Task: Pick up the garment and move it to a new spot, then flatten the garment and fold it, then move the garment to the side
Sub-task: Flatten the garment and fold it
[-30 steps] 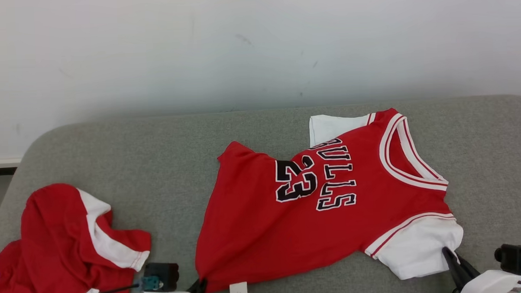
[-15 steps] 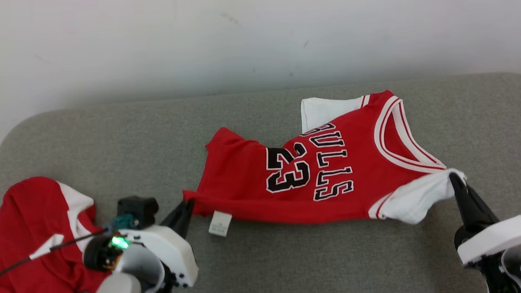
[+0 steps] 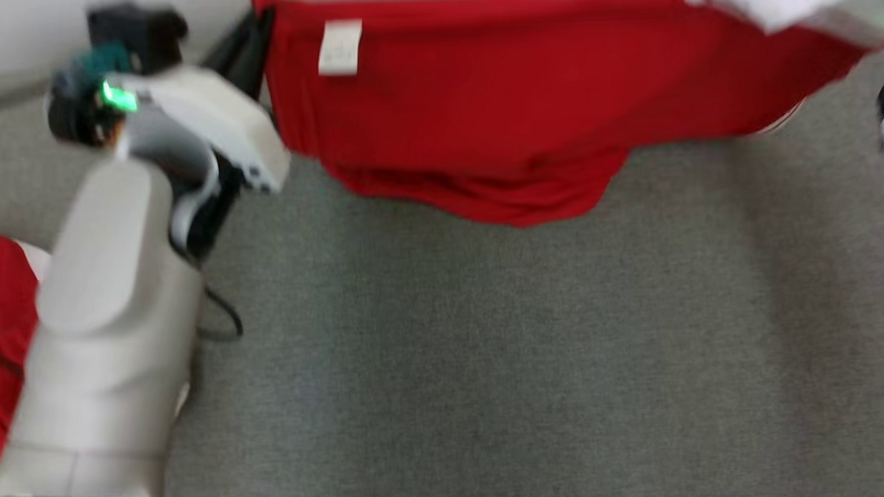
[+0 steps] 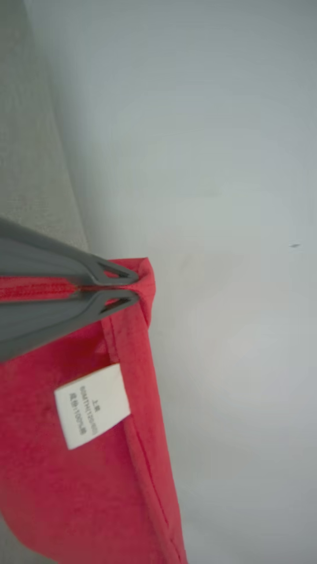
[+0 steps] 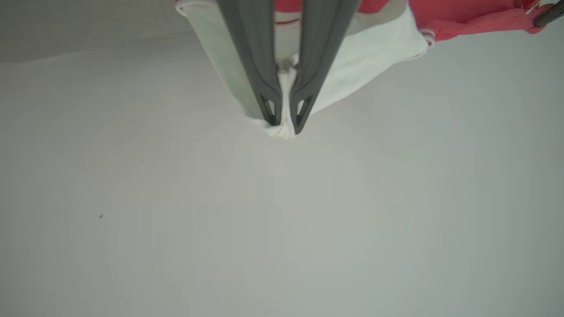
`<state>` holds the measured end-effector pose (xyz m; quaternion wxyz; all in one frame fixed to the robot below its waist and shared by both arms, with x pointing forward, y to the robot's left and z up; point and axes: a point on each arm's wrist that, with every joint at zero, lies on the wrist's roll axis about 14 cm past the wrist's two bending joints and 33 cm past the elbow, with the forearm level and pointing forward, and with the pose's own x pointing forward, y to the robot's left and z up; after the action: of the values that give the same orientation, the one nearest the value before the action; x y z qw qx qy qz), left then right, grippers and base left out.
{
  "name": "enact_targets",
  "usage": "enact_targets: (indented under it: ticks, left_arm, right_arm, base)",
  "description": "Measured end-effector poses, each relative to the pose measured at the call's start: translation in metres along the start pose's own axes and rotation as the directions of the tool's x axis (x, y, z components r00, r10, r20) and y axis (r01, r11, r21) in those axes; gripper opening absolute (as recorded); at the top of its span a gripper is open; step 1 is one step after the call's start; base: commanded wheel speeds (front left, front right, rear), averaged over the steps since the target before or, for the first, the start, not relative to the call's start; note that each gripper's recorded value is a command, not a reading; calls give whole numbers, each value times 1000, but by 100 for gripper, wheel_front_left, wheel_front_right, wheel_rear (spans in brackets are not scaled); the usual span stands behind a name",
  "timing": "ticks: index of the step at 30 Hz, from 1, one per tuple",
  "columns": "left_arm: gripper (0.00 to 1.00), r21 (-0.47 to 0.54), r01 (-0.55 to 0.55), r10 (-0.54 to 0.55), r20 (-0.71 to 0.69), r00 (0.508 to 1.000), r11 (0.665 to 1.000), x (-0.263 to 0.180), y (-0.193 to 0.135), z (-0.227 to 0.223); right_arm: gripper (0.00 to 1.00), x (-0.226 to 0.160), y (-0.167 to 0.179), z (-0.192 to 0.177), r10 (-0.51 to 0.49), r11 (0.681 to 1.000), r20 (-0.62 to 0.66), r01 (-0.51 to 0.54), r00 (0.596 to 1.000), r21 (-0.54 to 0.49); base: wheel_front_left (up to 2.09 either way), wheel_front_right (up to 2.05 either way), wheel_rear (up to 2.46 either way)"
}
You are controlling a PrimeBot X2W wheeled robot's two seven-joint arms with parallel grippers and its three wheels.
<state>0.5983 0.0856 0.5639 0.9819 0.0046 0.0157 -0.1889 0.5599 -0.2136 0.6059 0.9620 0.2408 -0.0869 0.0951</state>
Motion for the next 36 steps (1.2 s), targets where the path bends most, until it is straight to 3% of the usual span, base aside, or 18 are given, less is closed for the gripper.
enact_targets:
  ticks: [7, 11, 15, 19, 31, 36]
  left_arm:
    - [0, 35, -35, 34, 40, 999, 999, 64, 37, 27]
    - [0, 55, -62, 59, 45, 997, 997, 92, 57, 36]
    - [0, 78, -75, 69, 71, 995, 994, 114, 66, 51]
    - [0, 108, -89, 76, 121, 990, 990, 126, 72, 78]
    - [0, 114, -104, 75, 235, 969, 988, 132, 71, 152]
    - [0, 91, -101, 80, 208, 975, 991, 139, 74, 137]
  right_arm:
    - [0, 82, 14, 29, 74, 994, 85, -67, 994, -82]
    - [0, 111, 11, 24, 77, 990, 65, -68, 995, -126]
    - [0, 136, 6, 42, 64, 985, 102, -47, 993, -168]
    - [0, 152, 9, 64, 73, 970, 126, -42, 989, -239]
    - [0, 171, 50, 146, 141, 944, 246, -55, 959, -326]
    - [0, 176, 44, 126, 118, 938, 163, -56, 980, -342]
  base:
    - [0, 0, 0]
    - [0, 0, 0]
    - [0, 0, 0]
    - [0, 0, 0]
    - [0, 0, 0]
    - [0, 0, 0]
